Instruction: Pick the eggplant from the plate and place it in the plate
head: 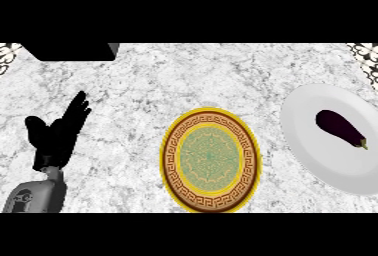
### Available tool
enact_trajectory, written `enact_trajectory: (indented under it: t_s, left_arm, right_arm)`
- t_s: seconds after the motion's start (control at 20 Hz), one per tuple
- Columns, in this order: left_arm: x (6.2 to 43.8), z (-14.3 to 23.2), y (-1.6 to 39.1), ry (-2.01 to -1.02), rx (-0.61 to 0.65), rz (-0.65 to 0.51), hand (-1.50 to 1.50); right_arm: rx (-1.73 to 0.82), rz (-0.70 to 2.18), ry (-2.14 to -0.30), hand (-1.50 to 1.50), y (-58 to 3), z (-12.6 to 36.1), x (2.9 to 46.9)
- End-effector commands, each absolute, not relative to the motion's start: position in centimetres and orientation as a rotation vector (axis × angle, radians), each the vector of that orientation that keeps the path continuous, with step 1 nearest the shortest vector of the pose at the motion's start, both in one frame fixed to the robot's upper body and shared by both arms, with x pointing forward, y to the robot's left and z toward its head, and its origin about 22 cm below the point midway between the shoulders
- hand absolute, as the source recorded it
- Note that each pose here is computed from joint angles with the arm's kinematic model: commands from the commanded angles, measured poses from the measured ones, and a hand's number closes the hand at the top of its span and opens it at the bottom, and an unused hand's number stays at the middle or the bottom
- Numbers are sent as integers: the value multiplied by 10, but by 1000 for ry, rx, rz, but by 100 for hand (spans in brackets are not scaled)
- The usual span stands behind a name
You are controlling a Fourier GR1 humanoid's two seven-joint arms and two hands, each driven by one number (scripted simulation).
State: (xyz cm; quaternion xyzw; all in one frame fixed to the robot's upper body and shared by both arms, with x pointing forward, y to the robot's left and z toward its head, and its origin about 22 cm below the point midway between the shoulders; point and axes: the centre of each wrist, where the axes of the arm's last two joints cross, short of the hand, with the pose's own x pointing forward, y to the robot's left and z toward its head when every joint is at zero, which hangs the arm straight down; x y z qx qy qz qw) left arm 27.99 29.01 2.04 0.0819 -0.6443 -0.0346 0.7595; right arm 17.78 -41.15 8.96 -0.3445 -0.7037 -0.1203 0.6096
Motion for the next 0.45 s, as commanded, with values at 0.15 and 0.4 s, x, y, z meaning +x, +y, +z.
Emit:
enact_trajectory:
  t_s: [0.15,0.4]
  left_arm:
    - [277,19,282,-1400,171,-70,0]
    - [278,15,303,-1401,176,-72,0]
  right_arm:
    - [-838,-278,-1571,-150,-445,77,159]
    - [-844,-257,-1544,-150,-451,72,136]
